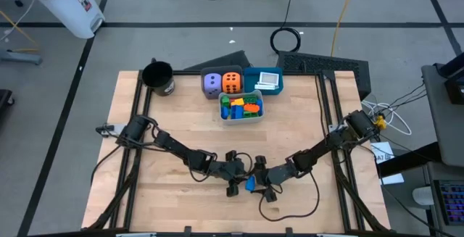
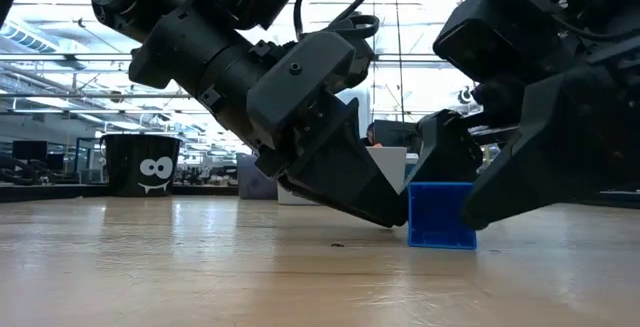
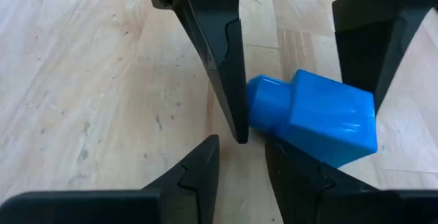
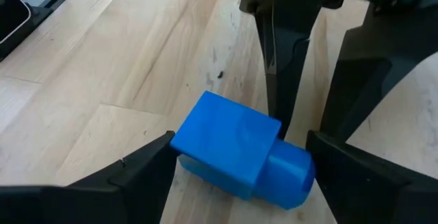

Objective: Pick & Place Toys
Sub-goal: Put the blue game piece into the gray bin, then return to Home Position

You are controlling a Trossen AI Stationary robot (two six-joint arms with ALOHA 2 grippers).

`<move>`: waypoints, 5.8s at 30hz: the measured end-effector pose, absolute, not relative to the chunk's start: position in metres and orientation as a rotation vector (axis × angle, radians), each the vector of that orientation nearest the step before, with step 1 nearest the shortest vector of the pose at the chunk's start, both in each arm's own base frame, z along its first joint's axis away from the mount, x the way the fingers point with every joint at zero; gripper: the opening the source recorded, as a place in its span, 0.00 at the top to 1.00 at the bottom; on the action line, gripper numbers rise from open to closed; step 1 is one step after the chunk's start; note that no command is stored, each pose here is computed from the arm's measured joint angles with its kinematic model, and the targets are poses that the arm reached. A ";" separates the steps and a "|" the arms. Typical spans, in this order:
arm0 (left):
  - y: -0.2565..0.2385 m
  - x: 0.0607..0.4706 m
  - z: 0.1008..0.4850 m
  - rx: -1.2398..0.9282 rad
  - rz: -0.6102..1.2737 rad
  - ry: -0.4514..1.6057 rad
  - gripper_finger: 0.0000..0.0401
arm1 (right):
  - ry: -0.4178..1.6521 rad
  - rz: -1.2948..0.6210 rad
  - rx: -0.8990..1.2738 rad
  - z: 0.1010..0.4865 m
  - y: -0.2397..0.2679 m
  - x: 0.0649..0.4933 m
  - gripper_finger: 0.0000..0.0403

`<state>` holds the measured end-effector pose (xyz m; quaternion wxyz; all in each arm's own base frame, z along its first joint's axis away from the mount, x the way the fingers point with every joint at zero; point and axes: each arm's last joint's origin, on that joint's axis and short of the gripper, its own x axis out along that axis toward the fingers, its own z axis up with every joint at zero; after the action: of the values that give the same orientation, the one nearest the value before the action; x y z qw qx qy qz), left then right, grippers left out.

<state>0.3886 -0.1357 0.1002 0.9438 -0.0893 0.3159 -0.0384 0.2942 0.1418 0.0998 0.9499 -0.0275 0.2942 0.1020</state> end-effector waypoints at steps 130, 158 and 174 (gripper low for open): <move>-0.003 0.103 0.190 -0.022 0.277 0.028 0.68 | -0.088 -0.387 0.092 0.175 -0.029 0.096 0.10; -0.003 0.103 0.166 -0.068 0.278 0.019 0.68 | -0.048 -0.383 0.109 0.171 -0.029 0.096 0.11; -0.003 0.103 0.167 -0.065 0.278 0.018 0.68 | -0.050 -0.383 0.109 0.171 -0.029 0.096 0.10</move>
<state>0.1028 -0.0028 0.1666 0.9898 -0.0325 0.0089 0.1384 0.0964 -0.0290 0.1709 0.9800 0.0540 -0.0248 -0.1902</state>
